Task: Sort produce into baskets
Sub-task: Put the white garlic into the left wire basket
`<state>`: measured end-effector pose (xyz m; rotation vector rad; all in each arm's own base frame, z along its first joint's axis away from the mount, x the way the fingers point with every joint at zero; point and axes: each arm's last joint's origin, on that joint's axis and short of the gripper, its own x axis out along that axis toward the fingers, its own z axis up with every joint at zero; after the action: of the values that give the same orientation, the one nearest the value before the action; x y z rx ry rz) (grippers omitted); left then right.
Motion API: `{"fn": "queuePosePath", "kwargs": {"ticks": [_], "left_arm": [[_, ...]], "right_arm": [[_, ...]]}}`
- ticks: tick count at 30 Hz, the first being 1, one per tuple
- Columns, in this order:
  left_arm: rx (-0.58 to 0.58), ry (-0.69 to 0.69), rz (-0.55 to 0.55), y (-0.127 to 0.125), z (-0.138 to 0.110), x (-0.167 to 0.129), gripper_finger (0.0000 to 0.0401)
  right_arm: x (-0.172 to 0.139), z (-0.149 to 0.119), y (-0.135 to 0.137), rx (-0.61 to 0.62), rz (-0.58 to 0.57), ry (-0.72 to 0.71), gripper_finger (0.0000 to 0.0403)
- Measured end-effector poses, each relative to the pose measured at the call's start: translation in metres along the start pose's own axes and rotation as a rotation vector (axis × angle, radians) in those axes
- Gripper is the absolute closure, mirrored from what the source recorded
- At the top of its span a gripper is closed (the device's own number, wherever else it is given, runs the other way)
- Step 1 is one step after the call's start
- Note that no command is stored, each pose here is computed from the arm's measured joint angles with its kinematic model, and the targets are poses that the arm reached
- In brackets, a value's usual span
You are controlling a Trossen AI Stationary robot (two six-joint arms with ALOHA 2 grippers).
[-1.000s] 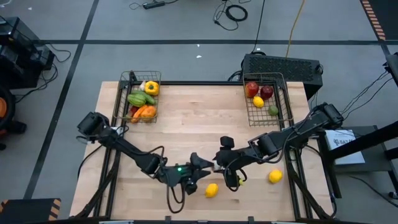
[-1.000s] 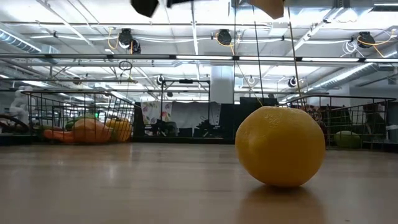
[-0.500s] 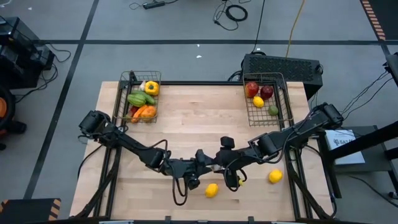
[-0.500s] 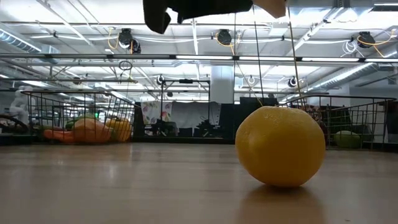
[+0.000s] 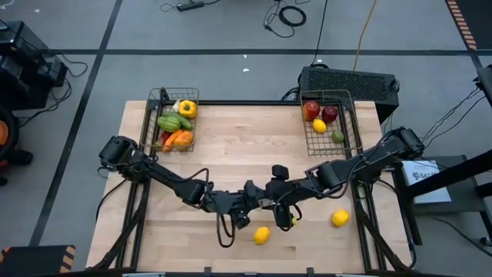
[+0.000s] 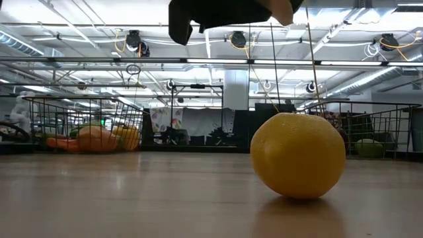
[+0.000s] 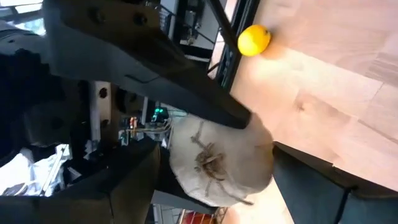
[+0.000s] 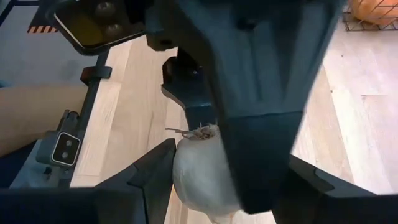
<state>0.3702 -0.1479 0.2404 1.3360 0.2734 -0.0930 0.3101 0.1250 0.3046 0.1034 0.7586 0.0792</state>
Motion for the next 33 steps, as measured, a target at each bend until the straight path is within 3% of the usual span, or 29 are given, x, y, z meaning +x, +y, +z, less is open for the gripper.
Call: {"fn": "queuePosePath", "kwargs": {"ticks": [15,25,33], "left_arm": [[-0.003,-0.023,-0.026,0.0002,-0.0043,0.0024,0.0146],[-0.006,-0.023,-0.025,0.0004,-0.0042,0.0024,0.0155],[-0.01,-0.045,-0.024,-0.0017,0.0034,-0.0015,0.0155]], "right_arm": [[-0.0001,-0.0001,0.0004,0.0,0.003,0.0,0.0195],[0.0,-0.0001,0.0003,0.0,0.002,0.0,0.0194],[-0.0001,-0.0001,0.0007,0.014,0.005,0.0,0.014]]}}
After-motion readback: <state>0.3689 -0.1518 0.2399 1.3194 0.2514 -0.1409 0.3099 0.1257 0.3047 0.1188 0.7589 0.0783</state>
